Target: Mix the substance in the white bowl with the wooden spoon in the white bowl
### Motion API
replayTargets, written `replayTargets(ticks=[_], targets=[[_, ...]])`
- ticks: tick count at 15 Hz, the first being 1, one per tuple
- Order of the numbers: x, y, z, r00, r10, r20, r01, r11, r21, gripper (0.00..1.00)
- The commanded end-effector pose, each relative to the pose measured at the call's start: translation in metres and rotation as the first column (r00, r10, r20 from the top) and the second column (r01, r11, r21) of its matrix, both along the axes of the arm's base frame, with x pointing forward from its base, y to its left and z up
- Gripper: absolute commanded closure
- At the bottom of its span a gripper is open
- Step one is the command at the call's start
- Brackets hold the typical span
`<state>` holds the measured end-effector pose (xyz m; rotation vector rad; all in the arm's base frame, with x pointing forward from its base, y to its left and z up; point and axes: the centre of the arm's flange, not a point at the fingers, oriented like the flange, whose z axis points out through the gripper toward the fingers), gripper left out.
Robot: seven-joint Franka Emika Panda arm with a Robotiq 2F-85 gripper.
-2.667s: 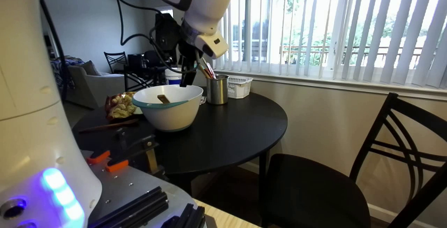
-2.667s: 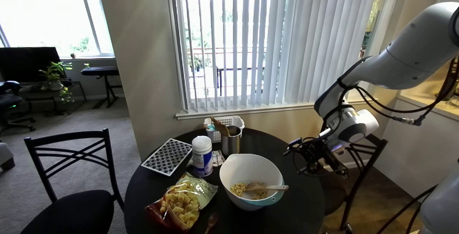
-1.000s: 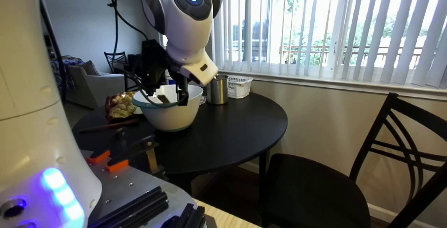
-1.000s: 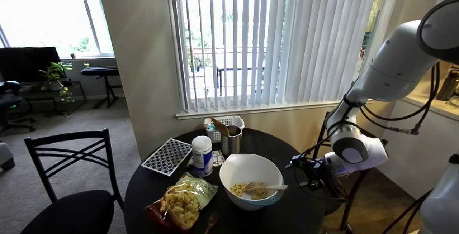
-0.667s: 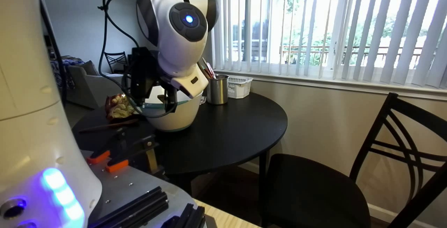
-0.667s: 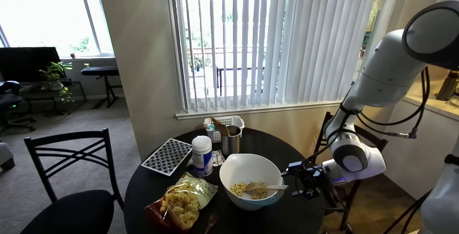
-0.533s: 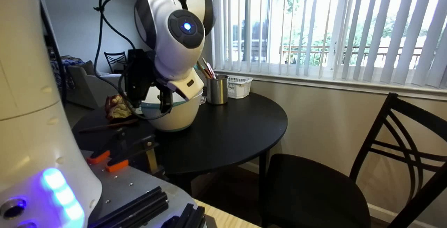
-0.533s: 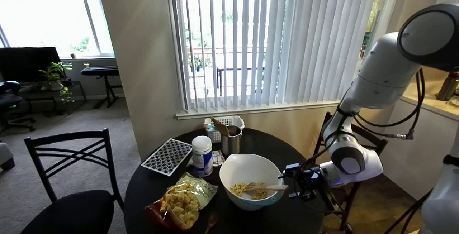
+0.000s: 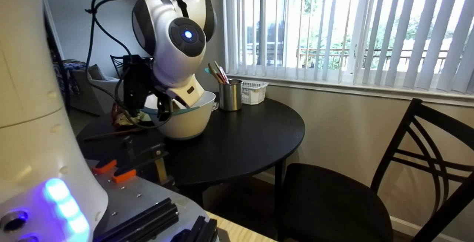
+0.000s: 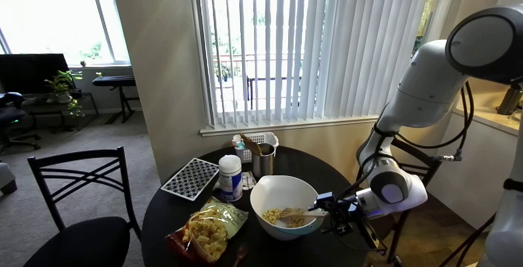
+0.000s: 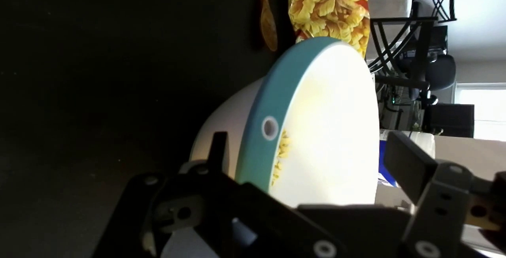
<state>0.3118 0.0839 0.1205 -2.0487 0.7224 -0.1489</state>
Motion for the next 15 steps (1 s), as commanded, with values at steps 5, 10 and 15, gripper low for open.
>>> replayTargets(ticks=[5, 10, 15], targets=[[-0.0079, 0.0065, 0.0218, 0.984, -0.077, 0.16, 0.092, 0.992, -0.086, 0.0], [-0.0096, 0.0088, 0.0228, 0.978, -0.101, 0.185, 0.123, 0.986, -0.115, 0.0], [-0.0115, 0.0066, 0.0232, 0.972, -0.107, 0.207, 0.142, 0.976, -0.162, 0.27]])
